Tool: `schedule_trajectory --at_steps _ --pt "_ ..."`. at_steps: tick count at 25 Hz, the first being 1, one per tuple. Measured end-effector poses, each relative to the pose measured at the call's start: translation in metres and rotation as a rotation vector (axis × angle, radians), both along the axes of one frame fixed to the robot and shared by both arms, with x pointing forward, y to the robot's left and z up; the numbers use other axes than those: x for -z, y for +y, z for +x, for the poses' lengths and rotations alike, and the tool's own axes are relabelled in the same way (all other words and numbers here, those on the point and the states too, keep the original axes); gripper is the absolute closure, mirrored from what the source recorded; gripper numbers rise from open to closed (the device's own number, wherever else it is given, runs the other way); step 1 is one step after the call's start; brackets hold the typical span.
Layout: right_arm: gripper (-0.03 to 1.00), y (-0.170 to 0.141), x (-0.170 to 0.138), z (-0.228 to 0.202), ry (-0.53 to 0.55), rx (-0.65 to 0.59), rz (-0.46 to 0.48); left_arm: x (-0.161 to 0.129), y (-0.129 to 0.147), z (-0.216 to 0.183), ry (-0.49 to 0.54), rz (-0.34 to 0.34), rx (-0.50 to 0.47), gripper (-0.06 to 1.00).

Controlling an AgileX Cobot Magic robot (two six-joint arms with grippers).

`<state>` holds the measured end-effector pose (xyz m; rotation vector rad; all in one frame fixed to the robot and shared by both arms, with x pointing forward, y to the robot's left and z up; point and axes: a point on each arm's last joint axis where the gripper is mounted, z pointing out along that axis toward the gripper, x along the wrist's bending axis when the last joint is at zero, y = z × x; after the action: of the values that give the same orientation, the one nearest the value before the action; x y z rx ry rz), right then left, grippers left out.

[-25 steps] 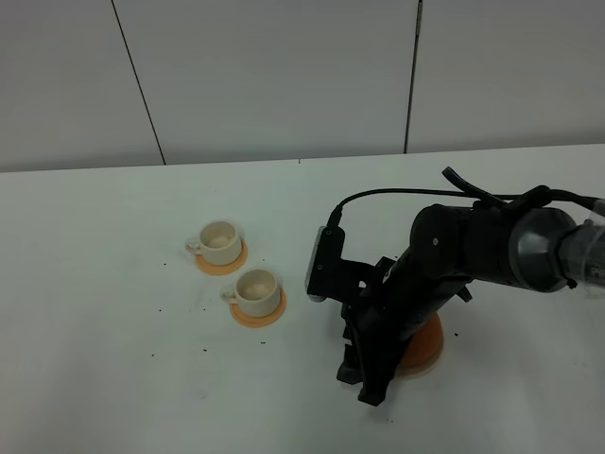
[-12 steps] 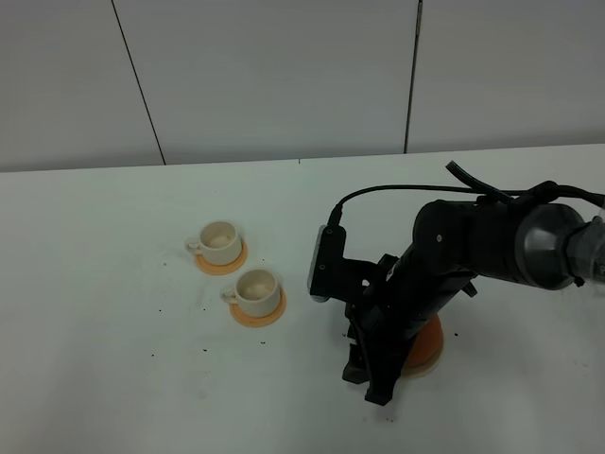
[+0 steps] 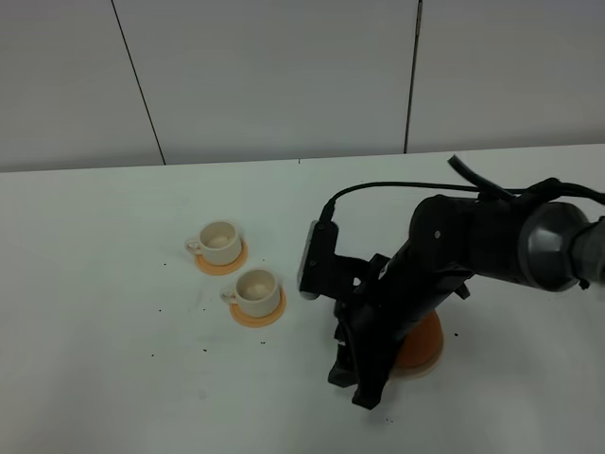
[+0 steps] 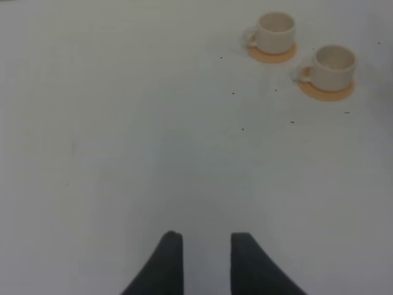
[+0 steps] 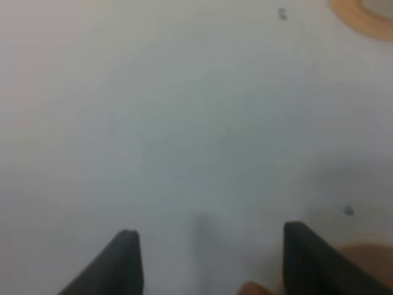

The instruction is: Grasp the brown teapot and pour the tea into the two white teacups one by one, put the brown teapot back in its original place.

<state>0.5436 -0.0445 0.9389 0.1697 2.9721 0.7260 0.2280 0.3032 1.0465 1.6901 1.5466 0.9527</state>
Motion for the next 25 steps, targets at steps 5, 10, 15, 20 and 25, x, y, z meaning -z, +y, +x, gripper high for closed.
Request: schedule_trajectory --at_steps 5,10,15,20,25 --pt "0.48 0.0053 0.0020 -0.0053 -0.006 -0.035 -0.019 0.0000 0.0000 0.0000 0.000 0.000 0.000 0.69" --pt "0.48 0.0042 0.0065 -0.0033 -0.026 -0.049 -0.043 0.0000 0.0000 0.0000 0.000 0.000 0.000 0.69" --pt "0.48 0.0042 0.0068 -0.0031 -0.028 -0.050 -0.044 0.0000 0.0000 0.0000 0.000 0.000 0.000 0.69" --pt "0.48 0.0022 0.0080 -0.0059 0.010 -0.044 -0.067 0.0000 0.0000 0.0000 0.000 0.000 0.000 0.69" --pt "0.48 -0.0004 0.0092 -0.0073 0.040 -0.017 -0.095 0.0000 0.0000 0.0000 0.000 0.000 0.000 0.69"
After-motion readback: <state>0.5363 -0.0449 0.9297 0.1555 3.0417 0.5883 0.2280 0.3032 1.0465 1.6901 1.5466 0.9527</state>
